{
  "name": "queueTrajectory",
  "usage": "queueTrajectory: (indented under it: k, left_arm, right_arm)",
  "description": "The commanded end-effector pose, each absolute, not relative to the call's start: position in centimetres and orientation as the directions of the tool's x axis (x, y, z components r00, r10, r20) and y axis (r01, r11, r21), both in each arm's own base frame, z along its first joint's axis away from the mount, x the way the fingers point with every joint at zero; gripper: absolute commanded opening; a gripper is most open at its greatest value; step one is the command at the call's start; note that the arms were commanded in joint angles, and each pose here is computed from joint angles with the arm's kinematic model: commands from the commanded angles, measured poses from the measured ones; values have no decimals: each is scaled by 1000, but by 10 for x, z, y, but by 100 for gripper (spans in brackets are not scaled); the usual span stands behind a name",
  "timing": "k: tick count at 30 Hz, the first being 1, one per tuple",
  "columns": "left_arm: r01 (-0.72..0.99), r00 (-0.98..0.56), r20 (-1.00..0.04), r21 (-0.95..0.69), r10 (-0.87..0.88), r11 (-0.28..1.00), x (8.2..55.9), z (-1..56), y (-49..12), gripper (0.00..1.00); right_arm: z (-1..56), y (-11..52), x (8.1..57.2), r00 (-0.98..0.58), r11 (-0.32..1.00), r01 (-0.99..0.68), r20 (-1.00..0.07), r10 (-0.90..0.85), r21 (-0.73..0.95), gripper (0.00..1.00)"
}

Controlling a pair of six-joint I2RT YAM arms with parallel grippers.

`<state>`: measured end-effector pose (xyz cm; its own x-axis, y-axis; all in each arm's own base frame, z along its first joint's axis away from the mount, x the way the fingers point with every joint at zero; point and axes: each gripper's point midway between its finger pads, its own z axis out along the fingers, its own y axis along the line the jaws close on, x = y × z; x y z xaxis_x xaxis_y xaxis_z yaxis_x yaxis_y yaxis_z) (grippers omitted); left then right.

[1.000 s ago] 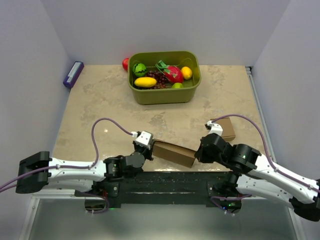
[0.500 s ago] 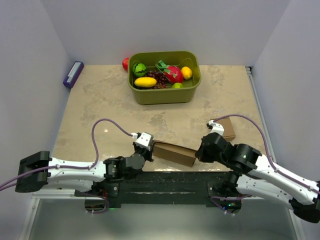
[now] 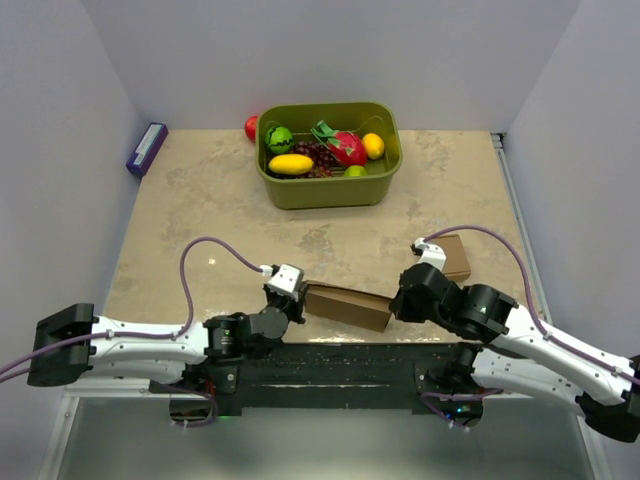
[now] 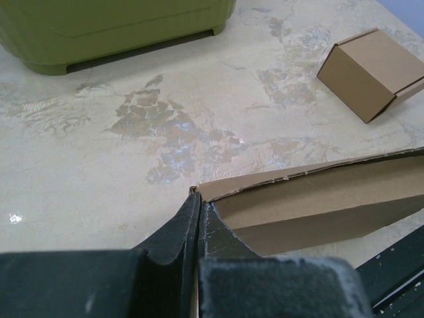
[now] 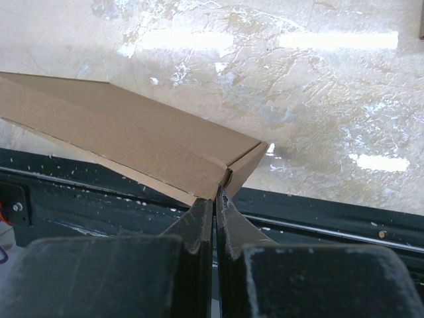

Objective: Fold the paper box

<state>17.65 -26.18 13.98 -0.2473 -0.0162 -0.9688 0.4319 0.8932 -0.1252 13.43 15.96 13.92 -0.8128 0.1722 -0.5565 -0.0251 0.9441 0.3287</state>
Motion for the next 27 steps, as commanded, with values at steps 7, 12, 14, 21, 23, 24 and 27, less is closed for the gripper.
queueTrajectory:
  k: [7, 12, 14, 21, 23, 24, 27]
  left_arm:
    - [485, -338, -915, 30, 219, 874, 158, 86, -248, 0]
    - [486, -340, -910, 46, 237, 873, 159, 84, -250, 0]
    - [487, -341, -910, 45, 237, 872, 159, 84, -251, 0]
    - [487, -340, -909, 48, 240, 872, 159, 85, -250, 0]
    - [487, -339, -908, 52, 244, 872, 159, 84, -250, 0]
    - [487, -339, -908, 52, 244, 872, 159, 84, -250, 0]
    - [489, -339, -909, 52, 244, 871, 159, 85, -251, 0]
  right_arm:
    - [143, 137, 131, -820, 973, 28, -551, 155, 231, 18]
    - [159, 134, 134, -801, 970, 34, -574, 171, 242, 26]
    - [165, 135, 135, -794, 966, 32, -580, 181, 258, 27]
    - [177, 140, 137, -778, 954, 21, -594, 204, 300, 27]
    - [176, 141, 137, -780, 953, 17, -592, 203, 304, 27]
    - [174, 143, 137, -782, 952, 14, -589, 201, 306, 27]
    - [168, 148, 137, -791, 950, 6, -579, 195, 312, 25]
